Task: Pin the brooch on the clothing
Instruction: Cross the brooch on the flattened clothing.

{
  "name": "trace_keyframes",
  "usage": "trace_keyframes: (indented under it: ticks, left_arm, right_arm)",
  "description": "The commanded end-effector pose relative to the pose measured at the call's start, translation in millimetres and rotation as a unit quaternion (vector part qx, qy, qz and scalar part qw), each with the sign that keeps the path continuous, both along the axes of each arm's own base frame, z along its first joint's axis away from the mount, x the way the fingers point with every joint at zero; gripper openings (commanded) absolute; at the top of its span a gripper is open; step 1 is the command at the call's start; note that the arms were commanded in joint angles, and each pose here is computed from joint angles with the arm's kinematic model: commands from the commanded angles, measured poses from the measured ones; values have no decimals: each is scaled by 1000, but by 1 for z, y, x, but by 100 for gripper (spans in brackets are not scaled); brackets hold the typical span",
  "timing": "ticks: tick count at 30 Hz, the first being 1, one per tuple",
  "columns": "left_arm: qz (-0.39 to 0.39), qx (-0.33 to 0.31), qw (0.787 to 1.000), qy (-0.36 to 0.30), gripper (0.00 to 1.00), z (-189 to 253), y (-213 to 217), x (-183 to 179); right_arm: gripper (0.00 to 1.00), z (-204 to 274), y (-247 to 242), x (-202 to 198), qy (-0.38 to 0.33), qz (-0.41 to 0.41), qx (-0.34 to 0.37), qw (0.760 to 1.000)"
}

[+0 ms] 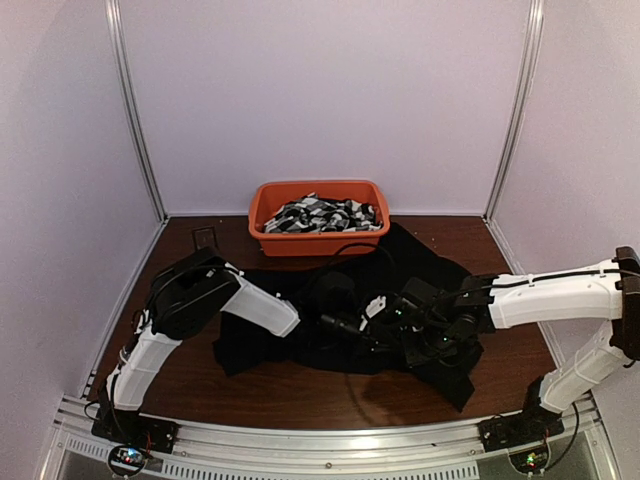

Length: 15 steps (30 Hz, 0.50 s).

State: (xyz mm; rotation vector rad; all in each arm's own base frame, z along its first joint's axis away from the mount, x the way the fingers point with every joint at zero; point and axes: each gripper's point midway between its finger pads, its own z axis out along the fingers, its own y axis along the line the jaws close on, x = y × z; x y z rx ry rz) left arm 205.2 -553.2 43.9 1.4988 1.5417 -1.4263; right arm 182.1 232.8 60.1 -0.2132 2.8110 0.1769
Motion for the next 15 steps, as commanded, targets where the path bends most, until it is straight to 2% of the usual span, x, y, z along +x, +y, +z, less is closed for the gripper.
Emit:
trace_keyframes:
  ticks: [1, 12, 15]
  left_arm:
    - [24, -23, 999, -20, 0, 18, 0, 16]
    - [-7, -47, 999, -20, 0, 24, 7, 5]
    - [-11, -58, 998, -19, 11, 29, 11, 4]
  right_arm:
    - [0, -1, 8, -20, 42, 37, 6, 998]
    - [0, 4, 17, -24, 47, 78, 25, 996]
    - [0, 8, 21, -27, 50, 95, 38, 993]
